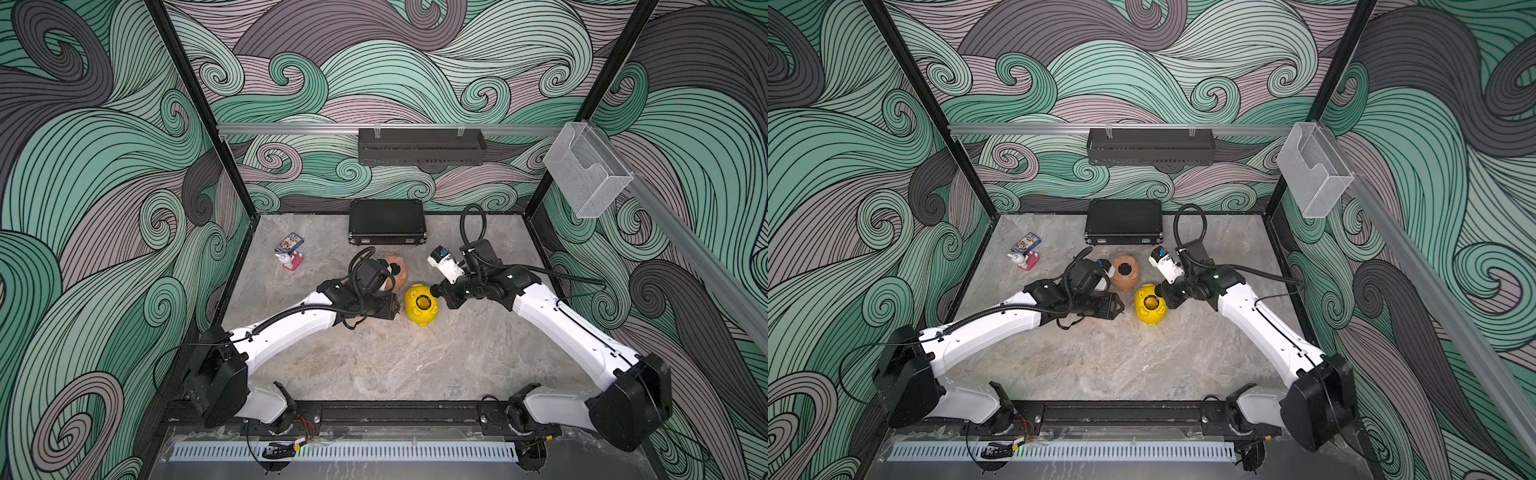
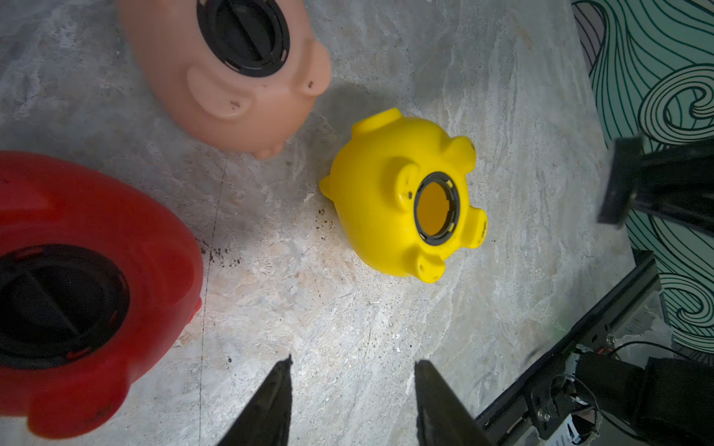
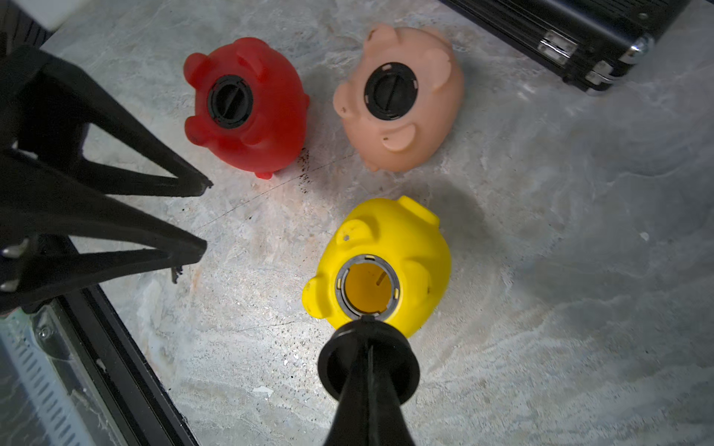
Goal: Close piggy banks
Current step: Insert the knob into the piggy bank, then screw the knob on the piggy bank.
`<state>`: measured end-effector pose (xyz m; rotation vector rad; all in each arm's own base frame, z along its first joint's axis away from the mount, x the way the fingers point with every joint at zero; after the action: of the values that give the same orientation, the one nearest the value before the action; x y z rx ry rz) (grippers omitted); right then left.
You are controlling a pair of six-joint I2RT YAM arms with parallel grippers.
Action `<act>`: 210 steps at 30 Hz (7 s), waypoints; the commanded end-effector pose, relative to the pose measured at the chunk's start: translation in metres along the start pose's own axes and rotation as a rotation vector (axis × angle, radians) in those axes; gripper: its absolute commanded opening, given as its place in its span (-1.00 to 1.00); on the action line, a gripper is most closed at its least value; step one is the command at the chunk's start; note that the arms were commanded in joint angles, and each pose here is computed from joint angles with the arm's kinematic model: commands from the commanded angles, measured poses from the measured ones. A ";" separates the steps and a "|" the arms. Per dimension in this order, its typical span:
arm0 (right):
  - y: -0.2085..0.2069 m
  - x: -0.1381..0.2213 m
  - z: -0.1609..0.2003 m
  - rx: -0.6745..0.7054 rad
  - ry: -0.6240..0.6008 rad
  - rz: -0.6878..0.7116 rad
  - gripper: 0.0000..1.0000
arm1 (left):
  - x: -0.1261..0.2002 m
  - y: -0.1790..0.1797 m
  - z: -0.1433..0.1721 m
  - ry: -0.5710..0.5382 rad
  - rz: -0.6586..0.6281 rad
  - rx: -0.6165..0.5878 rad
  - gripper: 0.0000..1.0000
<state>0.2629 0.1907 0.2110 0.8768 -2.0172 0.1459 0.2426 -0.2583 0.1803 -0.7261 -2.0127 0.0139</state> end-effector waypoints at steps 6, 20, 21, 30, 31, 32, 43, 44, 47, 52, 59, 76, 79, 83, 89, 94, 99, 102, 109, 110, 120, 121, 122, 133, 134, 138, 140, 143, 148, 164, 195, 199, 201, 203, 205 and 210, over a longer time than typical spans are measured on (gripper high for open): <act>0.015 -0.012 -0.003 0.202 0.055 -0.112 -1.00 | -0.018 0.001 0.001 0.024 0.030 0.037 0.02; 0.005 -0.046 0.012 0.271 0.194 -0.086 -1.00 | -0.022 0.004 -0.001 0.027 0.038 0.040 0.02; 0.003 -0.048 0.012 0.271 0.198 -0.079 -1.00 | -0.023 0.005 -0.001 0.027 0.038 0.039 0.02; -0.001 -0.060 0.014 0.296 0.241 -0.070 -1.00 | -0.023 0.007 0.001 0.032 0.037 0.043 0.02; -0.002 -0.061 0.013 0.297 0.241 -0.069 -1.00 | -0.024 0.008 0.002 0.032 0.036 0.044 0.02; -0.002 -0.062 0.011 0.300 0.240 -0.068 -1.00 | -0.024 0.008 0.001 0.029 0.036 0.046 0.02; -0.005 -0.066 0.017 0.333 0.293 -0.055 -1.00 | -0.028 0.008 0.002 0.035 0.045 0.052 0.02; -0.006 -0.067 0.017 0.333 0.296 -0.053 -1.00 | -0.027 0.008 0.001 0.036 0.044 0.053 0.02; -0.006 -0.068 0.017 0.341 0.304 -0.052 -1.00 | -0.027 0.009 0.002 0.040 0.041 0.053 0.02; -0.008 -0.070 0.013 0.353 0.302 -0.046 -1.00 | -0.028 0.010 0.003 0.045 0.035 0.052 0.02; -0.008 -0.077 0.017 0.351 0.329 -0.055 -1.00 | -0.027 0.012 0.004 0.046 0.034 0.053 0.02; -0.006 -0.076 0.020 0.384 0.353 -0.057 -1.00 | -0.028 0.014 0.004 0.046 0.035 0.061 0.02; -0.005 -0.076 0.019 0.404 0.353 -0.063 -1.00 | -0.029 0.013 0.005 0.046 0.037 0.062 0.02; -0.008 -0.077 0.021 0.429 0.378 -0.053 -1.00 | -0.029 0.014 0.005 0.050 0.035 0.060 0.02; -0.010 -0.077 0.023 0.455 0.419 -0.047 -1.00 | -0.029 0.015 0.004 0.050 0.036 0.060 0.02; -0.009 -0.075 0.021 0.475 0.418 -0.045 -1.00 | -0.030 0.016 0.004 0.052 0.038 0.061 0.02; -0.009 -0.076 0.021 0.504 0.424 -0.052 -1.00 | -0.034 0.015 0.003 0.055 0.046 0.064 0.02; -0.009 -0.076 0.022 0.522 0.432 -0.050 -1.00 | -0.036 0.015 0.002 0.055 0.048 0.063 0.02; -0.006 -0.078 0.022 0.565 0.446 -0.059 -1.00 | -0.037 0.016 0.000 0.054 0.048 0.063 0.02; -0.006 -0.079 0.022 0.566 0.449 -0.054 -1.00 | -0.037 0.015 -0.001 0.054 0.050 0.061 0.02; -0.019 -0.095 0.031 0.504 0.540 0.003 -1.00 | -0.039 0.017 0.000 0.059 0.056 0.066 0.02; -0.019 -0.096 0.033 0.498 0.546 0.001 -1.00 | -0.039 0.017 0.000 0.058 0.058 0.068 0.02; -0.019 -0.097 0.035 0.493 0.552 -0.001 -1.00 | -0.039 0.016 0.000 0.056 0.060 0.069 0.02; -0.013 -0.102 0.038 0.424 0.531 -0.042 -1.00 | -0.046 0.000 -0.013 0.008 0.184 0.118 0.16; -0.013 -0.103 0.038 0.418 0.531 -0.042 -1.00 | -0.048 -0.002 -0.014 0.008 0.199 0.124 0.17; -0.012 -0.103 0.037 0.397 0.516 -0.048 -1.00 | -0.058 -0.003 -0.012 0.022 0.222 0.148 0.21; -0.011 -0.104 0.037 0.390 0.514 -0.053 -1.00 | -0.061 -0.002 -0.011 0.019 0.225 0.153 0.22; -0.011 -0.105 0.038 0.381 0.515 -0.050 -1.00 | -0.067 -0.003 -0.012 0.019 0.236 0.159 0.23; -0.012 -0.105 0.037 0.365 0.510 -0.047 -1.00 | -0.075 -0.009 -0.011 0.032 0.286 0.160 0.22; -0.018 -0.109 0.034 0.322 0.509 -0.032 -1.00 | -0.096 -0.009 0.009 0.120 0.306 0.169 0.09; -0.040 -0.113 0.043 0.037 0.517 0.116 -1.00 | -0.105 -0.009 0.016 0.154 0.297 0.193 -0.09; -0.041 -0.115 0.046 -0.040 0.509 0.140 -1.00 | -0.105 -0.009 0.016 0.155 0.294 0.191 -0.09; -0.044 -0.115 0.048 -0.086 0.496 0.176 -1.00 | -0.107 -0.009 0.017 0.159 0.293 0.193 -0.09; -0.045 -0.115 0.048 -0.121 0.488 0.195 -1.00 | -0.107 -0.010 0.019 0.162 0.293 0.192 -0.10; -0.044 -0.114 0.045 -0.154 0.457 0.203 -1.00 | -0.107 -0.010 0.019 0.159 0.294 0.193 -0.10; -0.039 -0.113 0.042 -0.268 0.398 0.203 -1.00 | -0.108 -0.011 0.020 0.162 0.292 0.196 -0.10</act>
<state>0.2867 0.2177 0.1316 0.6377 -1.6924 0.1626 0.2757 -0.3131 0.1129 -0.8990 -1.7869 0.3615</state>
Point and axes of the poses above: each gripper's point midway between its finger pads, its own x axis back along the fingers, its own y axis along the line the jaws close on, z = x × y, the point moved 4 cm from there along x, back along the fingers, and after that the axes turned 11 degrees about -x, right-handed, at the moved point
